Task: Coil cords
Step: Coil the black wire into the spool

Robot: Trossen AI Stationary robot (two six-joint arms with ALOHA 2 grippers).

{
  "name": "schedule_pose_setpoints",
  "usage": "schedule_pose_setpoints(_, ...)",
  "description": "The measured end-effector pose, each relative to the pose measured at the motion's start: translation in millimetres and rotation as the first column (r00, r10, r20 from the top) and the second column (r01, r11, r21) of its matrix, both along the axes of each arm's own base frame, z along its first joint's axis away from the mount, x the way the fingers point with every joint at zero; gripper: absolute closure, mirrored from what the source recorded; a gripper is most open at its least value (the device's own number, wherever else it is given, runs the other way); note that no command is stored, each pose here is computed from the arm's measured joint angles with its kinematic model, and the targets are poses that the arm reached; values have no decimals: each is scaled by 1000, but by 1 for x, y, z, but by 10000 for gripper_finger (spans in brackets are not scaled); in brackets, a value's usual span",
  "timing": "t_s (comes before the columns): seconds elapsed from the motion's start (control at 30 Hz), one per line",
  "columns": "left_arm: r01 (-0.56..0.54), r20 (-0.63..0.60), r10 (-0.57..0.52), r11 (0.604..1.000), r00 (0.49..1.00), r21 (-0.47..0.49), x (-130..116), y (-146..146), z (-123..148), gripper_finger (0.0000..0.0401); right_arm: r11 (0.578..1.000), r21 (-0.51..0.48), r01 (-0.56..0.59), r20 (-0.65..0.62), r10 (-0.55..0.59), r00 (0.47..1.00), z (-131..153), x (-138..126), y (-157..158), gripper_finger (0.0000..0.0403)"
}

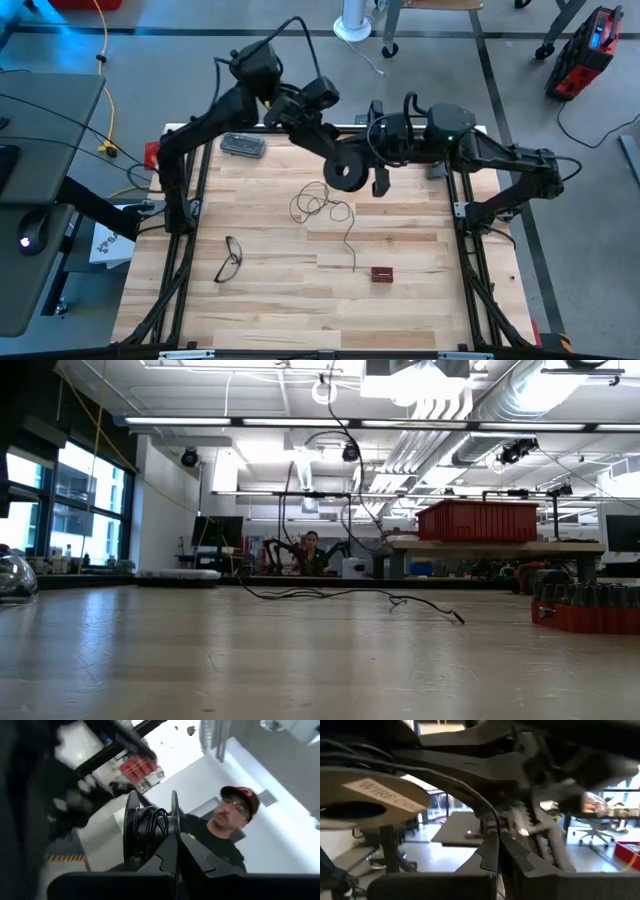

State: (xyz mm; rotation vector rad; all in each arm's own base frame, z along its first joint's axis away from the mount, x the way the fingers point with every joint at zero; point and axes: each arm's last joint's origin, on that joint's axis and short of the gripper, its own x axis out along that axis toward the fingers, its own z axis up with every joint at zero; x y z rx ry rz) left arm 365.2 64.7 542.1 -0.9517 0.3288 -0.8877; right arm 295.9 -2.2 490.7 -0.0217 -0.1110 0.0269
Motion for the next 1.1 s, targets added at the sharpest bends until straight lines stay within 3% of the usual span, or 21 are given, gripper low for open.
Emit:
schedule_pose_setpoints(0.23, -3, 61, 4, 1000, 998, -9, 9, 12, -1, 401, 997, 18, -72, 45, 71, 996, -2, 11, 14, 403)
schedule_pose_setpoints(0.47, 3, 159, -7, 1000, 987, 25, 6, 19, 5, 401, 997, 45, -56, 69, 53, 996, -1, 13, 16, 403)
schedule_pose_setpoints(0.87, -56, 443, 25, 997, 896, 56, -17, 26, 29, 401, 982, 139, -126, 243, 90, 966, 7, 25, 16, 403)
schedule_pose_setpoints(1.1, -55, 510, 11, 996, 860, 72, -18, 18, 31, 401, 969, 181, -169, 317, 105, 943, -1, 45, 18, 403)
